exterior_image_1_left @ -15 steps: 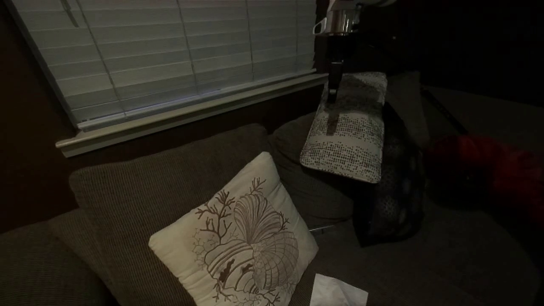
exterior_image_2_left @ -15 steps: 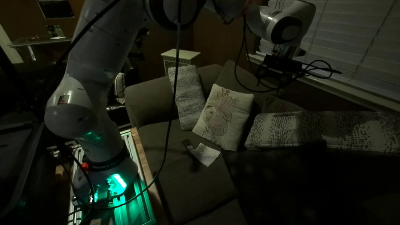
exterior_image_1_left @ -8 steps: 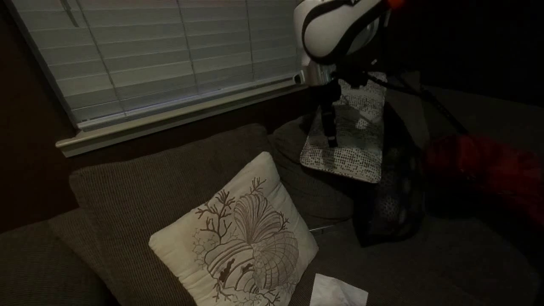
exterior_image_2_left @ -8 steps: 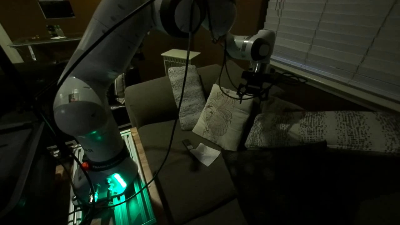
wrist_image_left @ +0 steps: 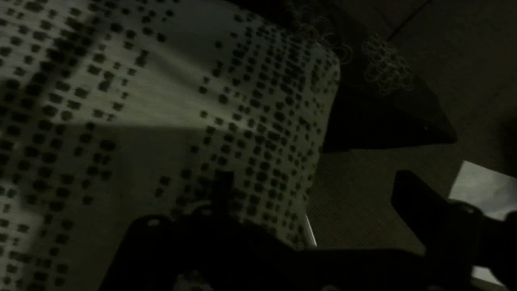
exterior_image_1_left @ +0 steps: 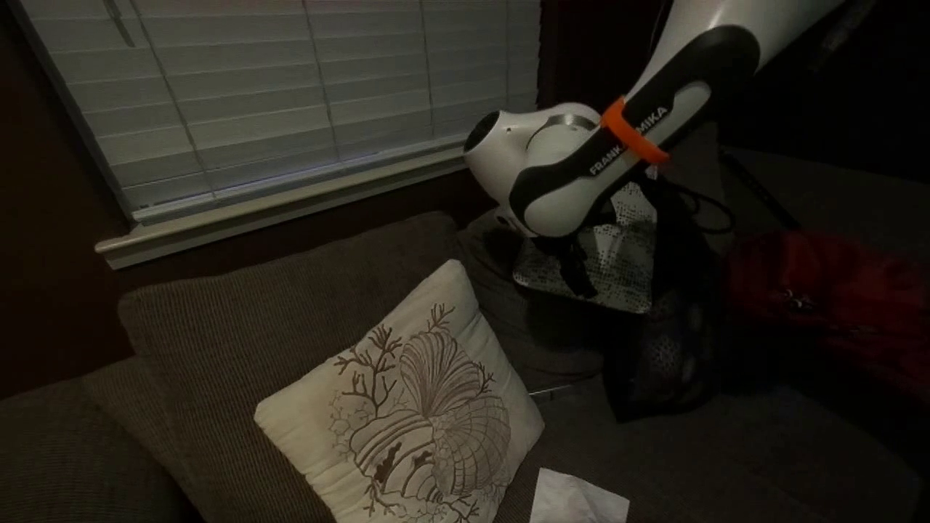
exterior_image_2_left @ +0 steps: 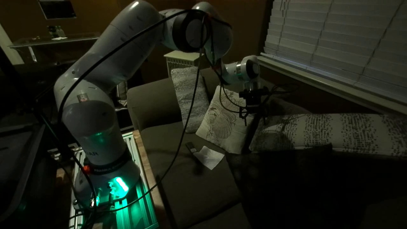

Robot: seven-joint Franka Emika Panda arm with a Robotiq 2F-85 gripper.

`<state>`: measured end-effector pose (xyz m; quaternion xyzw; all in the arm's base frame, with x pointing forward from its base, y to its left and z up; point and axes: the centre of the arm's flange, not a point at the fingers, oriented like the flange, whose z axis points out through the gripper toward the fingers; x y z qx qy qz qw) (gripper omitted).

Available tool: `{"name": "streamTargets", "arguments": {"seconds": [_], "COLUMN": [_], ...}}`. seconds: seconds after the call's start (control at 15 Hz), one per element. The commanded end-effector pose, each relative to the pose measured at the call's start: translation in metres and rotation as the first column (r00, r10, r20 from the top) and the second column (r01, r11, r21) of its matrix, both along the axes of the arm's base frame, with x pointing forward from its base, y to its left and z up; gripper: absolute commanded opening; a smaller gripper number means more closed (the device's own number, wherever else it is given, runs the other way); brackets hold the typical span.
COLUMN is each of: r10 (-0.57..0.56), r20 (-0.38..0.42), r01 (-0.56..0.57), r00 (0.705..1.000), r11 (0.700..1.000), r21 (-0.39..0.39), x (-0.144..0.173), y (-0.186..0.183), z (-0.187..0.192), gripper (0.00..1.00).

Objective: Move the long white pillow to the right

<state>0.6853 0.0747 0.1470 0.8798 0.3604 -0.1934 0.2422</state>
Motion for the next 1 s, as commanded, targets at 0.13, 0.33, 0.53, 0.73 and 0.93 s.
{"name": "streamTargets", "arguments": {"seconds": [0.13, 0.33, 0.53, 0.73, 0.93], "r10": [0.164, 0.268, 0.360, 0.411, 0.387], "r20": [0.044, 0.065, 0.108, 0.166, 0.218], "r01": [-0.150, -0.235, -0.294, -0.307, -0.274], "r00": [0.985, 0.961, 0.927, 0.896, 0.896], "r11": [0.961, 0.920, 0.875, 0.846, 0.868], "r21": [-0.231, -0.314, -0.385, -0.437, -0.413], "x": [0.031, 0.033, 0.029, 0.046, 0.057], "y": [0.011, 0.038, 0.070, 0.085, 0.081], "z": [-0.033, -0.035, -0.019, -0.023, -0.044], "gripper": [1.00, 1.00, 1.00, 1.00, 1.00]}}
